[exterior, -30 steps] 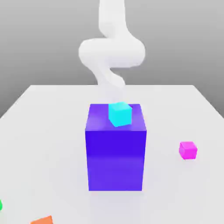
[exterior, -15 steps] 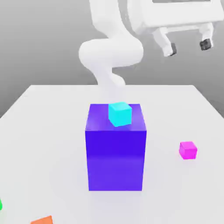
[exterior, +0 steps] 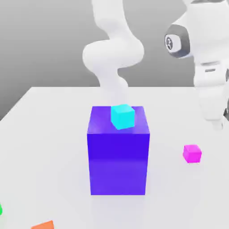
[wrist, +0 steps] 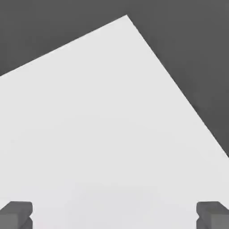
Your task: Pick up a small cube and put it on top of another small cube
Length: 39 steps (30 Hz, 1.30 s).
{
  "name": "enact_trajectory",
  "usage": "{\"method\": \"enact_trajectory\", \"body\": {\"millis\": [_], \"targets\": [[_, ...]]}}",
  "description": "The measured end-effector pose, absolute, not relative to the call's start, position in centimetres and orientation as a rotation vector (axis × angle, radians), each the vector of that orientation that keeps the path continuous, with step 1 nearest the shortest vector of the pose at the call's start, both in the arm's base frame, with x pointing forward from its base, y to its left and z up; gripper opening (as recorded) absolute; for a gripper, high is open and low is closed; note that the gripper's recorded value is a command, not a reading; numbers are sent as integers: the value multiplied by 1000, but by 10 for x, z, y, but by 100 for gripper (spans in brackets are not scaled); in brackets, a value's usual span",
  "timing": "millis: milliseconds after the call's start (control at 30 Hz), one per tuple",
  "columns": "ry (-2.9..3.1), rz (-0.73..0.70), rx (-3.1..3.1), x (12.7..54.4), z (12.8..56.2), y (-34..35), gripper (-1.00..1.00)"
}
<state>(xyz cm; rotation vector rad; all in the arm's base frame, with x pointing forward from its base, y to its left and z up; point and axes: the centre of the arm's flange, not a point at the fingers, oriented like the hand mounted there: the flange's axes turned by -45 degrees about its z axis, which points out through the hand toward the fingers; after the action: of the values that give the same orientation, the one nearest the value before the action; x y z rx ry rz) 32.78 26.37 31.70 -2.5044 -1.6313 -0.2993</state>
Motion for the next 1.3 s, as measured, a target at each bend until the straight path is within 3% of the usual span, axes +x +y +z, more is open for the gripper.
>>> {"method": "enact_trajectory", "body": {"millis": [467,1000,1033,1300], "targets": [[-2310,-13,-2120,206,196,288,0],[-2326,-7,-2115,206,129,285,0],[-2325,-4,-2115,205,126,285,-100],[-2327,-6,-2115,206,129,285,-100]]}}
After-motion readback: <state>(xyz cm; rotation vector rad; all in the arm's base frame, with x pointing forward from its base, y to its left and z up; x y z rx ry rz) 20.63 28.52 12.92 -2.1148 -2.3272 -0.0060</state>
